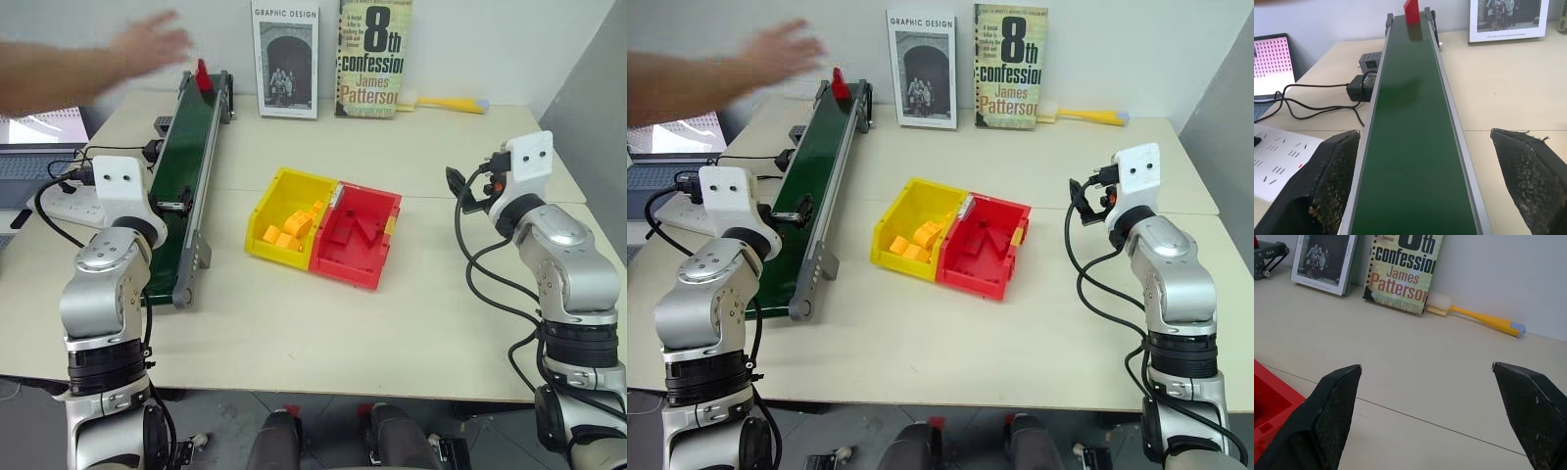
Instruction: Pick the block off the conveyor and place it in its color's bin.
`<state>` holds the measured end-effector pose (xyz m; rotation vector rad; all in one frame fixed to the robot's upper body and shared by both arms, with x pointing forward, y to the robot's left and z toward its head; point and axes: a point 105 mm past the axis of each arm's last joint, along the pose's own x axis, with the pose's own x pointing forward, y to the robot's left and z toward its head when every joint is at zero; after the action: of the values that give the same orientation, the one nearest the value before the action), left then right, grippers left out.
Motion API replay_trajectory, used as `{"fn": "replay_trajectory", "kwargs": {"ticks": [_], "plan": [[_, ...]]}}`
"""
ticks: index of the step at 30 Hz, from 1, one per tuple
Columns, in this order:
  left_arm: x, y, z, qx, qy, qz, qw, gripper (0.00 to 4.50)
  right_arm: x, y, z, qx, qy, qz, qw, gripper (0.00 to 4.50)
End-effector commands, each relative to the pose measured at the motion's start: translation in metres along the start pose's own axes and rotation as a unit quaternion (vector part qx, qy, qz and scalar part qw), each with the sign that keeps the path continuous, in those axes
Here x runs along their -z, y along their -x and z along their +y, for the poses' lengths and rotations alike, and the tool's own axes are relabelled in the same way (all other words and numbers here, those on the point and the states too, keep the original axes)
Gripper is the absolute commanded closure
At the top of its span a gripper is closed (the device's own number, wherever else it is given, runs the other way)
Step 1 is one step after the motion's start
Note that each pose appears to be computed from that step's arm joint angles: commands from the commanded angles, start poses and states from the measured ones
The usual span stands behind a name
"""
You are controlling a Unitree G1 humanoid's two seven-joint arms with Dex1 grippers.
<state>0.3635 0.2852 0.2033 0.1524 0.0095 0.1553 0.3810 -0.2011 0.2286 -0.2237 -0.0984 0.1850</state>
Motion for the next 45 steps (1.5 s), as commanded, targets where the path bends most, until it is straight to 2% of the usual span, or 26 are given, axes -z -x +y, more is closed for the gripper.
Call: {"fn": "replay_trajectory", "kwargs": {"ticks": [1,10,23,27,28,31,34,38,45], "plan": [[-0.022,0.002,0.001,0.0,-0.011,-0.039,0.999,0.03,-0.017,0.0,-0.003,0.002,0.015,-0.026,1.0,0.0],[-0.023,0.01,0.017,-0.043,0.016,-0.058,0.997,0.03,-0.017,-0.001,-0.003,0.003,0.013,-0.027,1.0,0.0],[-0.015,0.01,0.019,-0.055,0.028,-0.058,0.996,0.03,-0.026,-0.007,0.005,-0.037,0.026,-0.038,0.998,0.0],[-0.011,0.007,0.013,-0.041,0.024,-0.047,0.998,0.03,-0.036,-0.007,0.024,-0.127,0.029,-0.048,0.99,0.0],[-0.011,0.007,0.013,-0.04,0.024,-0.046,0.998,0.03,-0.043,-0.004,0.035,-0.172,0.025,-0.057,0.983,0.0],[-0.009,0.004,0.012,-0.038,0.027,-0.044,0.998,0.03,-0.059,0.018,0.071,-0.337,0.028,-0.063,0.939,0.0],[-0.009,0.001,0.011,-0.037,0.032,-0.045,0.998,0.03,-0.065,0.037,0.089,-0.433,0.028,-0.05,0.899,0.0],[-0.011,-0.004,0.012,-0.036,0.042,-0.046,0.997,0.03,-0.068,0.044,0.096,-0.475,0.033,-0.044,0.879,0.0],[-0.009,-0.009,0.008,-0.027,0.055,-0.039,0.997,0.03,-0.073,0.045,0.1,-0.48,0.042,-0.05,0.875,0.0]]}}
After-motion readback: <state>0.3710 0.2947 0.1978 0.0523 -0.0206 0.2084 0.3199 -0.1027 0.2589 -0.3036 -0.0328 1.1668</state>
